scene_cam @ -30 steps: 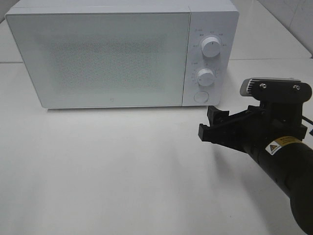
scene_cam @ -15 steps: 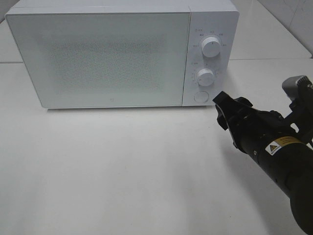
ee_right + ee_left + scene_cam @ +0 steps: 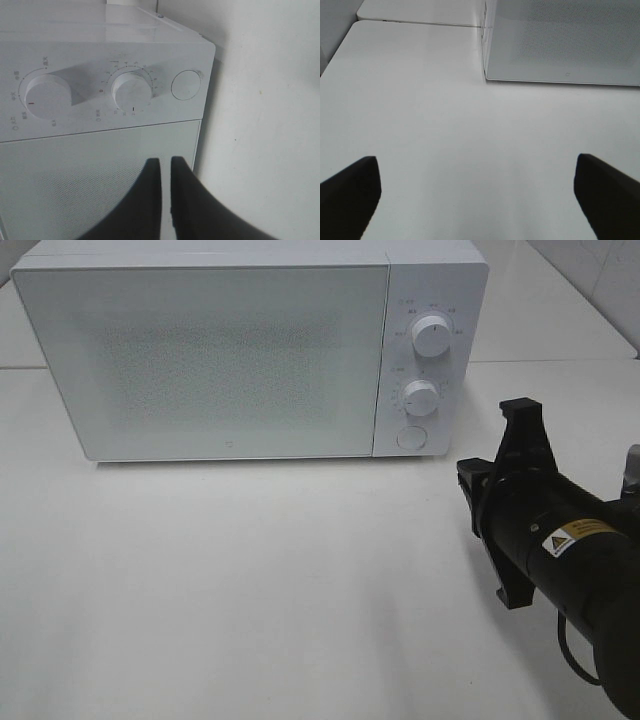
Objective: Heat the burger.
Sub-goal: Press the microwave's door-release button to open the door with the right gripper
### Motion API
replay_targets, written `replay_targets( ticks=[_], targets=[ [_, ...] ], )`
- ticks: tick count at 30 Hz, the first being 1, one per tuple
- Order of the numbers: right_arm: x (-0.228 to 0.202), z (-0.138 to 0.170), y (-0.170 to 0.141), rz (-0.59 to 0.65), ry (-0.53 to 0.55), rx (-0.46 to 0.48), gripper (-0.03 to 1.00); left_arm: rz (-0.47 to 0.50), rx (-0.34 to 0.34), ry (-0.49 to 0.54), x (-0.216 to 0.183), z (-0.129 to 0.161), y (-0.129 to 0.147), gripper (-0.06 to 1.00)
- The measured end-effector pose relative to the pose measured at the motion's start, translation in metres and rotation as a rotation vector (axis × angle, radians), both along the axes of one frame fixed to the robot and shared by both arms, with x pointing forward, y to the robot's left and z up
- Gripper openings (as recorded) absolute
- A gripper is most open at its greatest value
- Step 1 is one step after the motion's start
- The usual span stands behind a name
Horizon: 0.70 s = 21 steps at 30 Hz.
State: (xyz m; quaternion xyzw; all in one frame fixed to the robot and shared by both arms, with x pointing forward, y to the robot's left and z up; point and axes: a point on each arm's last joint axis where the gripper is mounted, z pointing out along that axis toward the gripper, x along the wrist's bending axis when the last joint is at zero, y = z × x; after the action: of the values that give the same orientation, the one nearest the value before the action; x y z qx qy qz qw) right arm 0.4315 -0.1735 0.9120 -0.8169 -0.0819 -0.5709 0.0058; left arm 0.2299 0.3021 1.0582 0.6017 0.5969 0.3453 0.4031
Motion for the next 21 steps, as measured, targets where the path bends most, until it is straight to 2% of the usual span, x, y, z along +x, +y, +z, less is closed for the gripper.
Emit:
replay_targets(
  ticks=[2, 3, 16, 21],
  targets=[
    [0.0, 0.0, 0.0, -0.005, 0.005, 0.015, 0.07, 0.0, 0.0, 0.0, 0.0, 0.0, 0.0, 0.96],
    [0.0, 0.0, 0.0, -0.012, 0.01, 0.034, 0.03, 0.0, 0.0, 0.0, 0.0, 0.0, 0.0, 0.96],
    [0.0, -0.003, -0.002, -0.05, 0.036, 0.05, 0.03, 0.0, 0.0, 0.0, 0.0, 0.0, 0.0, 0.96],
    [0.001, -0.014, -0.001, -0.076, 0.072, 0.059, 0.03, 0.0, 0.0, 0.0, 0.0, 0.0, 0.0, 0.96]
  ],
)
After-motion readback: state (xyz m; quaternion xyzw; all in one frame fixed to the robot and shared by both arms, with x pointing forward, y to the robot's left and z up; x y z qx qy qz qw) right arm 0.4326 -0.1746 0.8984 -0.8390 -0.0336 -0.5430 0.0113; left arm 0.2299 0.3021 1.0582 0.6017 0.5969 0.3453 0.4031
